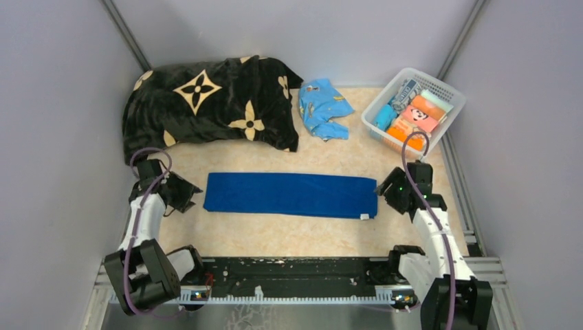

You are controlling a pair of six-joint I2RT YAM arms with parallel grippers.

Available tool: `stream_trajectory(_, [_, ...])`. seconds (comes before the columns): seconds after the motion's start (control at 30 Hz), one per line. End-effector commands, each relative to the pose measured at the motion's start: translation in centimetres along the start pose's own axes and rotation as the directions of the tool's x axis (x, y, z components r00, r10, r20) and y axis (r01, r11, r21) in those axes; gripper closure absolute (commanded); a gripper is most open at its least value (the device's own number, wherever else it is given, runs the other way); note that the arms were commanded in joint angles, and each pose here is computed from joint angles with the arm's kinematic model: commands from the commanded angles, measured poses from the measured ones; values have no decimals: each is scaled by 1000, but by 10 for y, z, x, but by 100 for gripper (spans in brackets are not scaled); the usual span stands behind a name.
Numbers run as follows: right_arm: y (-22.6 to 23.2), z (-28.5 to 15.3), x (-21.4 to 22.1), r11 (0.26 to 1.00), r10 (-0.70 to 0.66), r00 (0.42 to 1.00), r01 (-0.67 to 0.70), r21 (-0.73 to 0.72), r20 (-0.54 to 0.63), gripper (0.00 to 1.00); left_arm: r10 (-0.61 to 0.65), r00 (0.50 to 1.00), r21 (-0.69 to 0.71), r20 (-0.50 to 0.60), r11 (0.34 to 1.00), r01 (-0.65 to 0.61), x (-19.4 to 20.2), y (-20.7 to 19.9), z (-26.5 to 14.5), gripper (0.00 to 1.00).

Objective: Roll the towels
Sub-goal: Fold the towel at the center of the board.

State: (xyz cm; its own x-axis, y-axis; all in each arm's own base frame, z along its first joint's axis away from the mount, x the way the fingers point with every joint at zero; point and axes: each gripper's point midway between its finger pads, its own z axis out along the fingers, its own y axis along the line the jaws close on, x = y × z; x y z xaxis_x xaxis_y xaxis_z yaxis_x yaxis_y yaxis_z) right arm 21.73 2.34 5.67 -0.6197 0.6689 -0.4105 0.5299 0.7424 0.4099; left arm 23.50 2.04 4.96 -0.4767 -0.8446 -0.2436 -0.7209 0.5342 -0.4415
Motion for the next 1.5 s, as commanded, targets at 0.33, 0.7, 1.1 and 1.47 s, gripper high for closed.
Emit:
stream_trajectory(0.33, [123,13,-46,841,-204,977,209,-499,65,41,329,943,226,44,916,-330,10,-126,1,42])
stream_trajectory(0.7, [88,84,-45,924,-175,985,158,-349,-15,41,296,950,8,-96,955,-296,28,-75,74,45])
stream_trajectory(1.1, [92,101,-81,921,-230,973,228,-315,32,40,253,962,26,-103,967,-252,38,-68,65,42])
stream_trajectory(1.47, [109,31,-48,878,-323,946,298,-375,-5,40,328,944,174,-27,932,-319,24,-111,17,32])
